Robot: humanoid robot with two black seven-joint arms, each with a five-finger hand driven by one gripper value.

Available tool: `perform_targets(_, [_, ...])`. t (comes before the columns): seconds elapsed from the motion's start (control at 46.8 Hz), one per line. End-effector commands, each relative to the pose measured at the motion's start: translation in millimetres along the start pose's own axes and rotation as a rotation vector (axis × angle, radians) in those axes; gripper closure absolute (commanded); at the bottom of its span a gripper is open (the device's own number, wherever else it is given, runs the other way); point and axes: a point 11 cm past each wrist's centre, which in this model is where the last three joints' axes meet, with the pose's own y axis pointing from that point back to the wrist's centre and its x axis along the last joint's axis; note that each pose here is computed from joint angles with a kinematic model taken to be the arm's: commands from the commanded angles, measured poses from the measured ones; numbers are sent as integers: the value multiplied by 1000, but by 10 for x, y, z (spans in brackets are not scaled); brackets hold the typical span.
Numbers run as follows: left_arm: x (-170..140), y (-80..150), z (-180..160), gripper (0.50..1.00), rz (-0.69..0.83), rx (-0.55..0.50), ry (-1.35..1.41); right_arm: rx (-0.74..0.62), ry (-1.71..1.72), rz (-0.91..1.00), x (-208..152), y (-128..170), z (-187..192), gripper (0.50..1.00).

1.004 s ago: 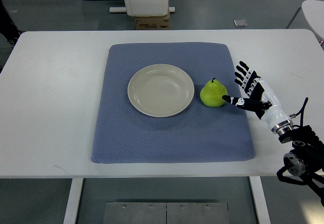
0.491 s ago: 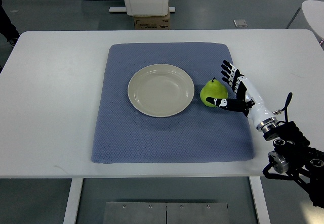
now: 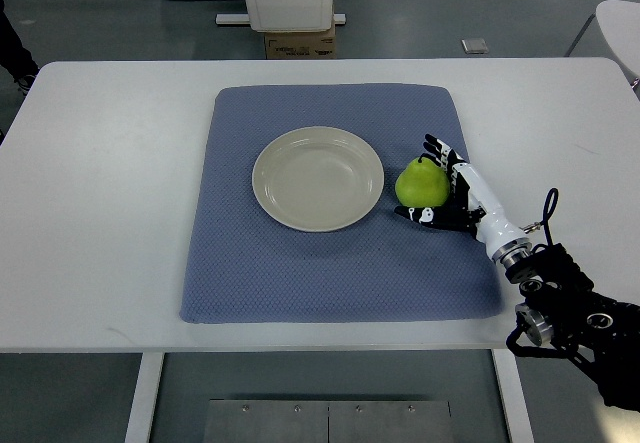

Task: Place pear on plate with right hand
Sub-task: 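Close the right hand's fingers around the green pear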

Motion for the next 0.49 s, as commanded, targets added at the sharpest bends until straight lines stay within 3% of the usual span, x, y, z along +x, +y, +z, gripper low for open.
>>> perform_targets(0.0, [0,0,-1,500,0,0,0,-9,2,6,-5,-3,36,517])
perform_targets(0.107, [0,0,-1,500,0,0,0,-17,6,16,23,-1,63,540])
perform_targets(0.214, [0,0,-1,500,0,0,0,-13,5,16,21,-14,47,596])
perform_targets(0.299, [0,0,-1,500,0,0,0,-13,5,16,21,-14,47,701])
perform_targets(0.427, [0,0,-1,500,0,0,0,-13,5,11,10,-12,49,966])
perform_targets(0.449, [0,0,-1,500,0,0,0,-13,6,12,18,-10,50,1000])
perform_targets(0.47, [0,0,-1,500,0,0,0,-14,5,10,19,-9,53,1000])
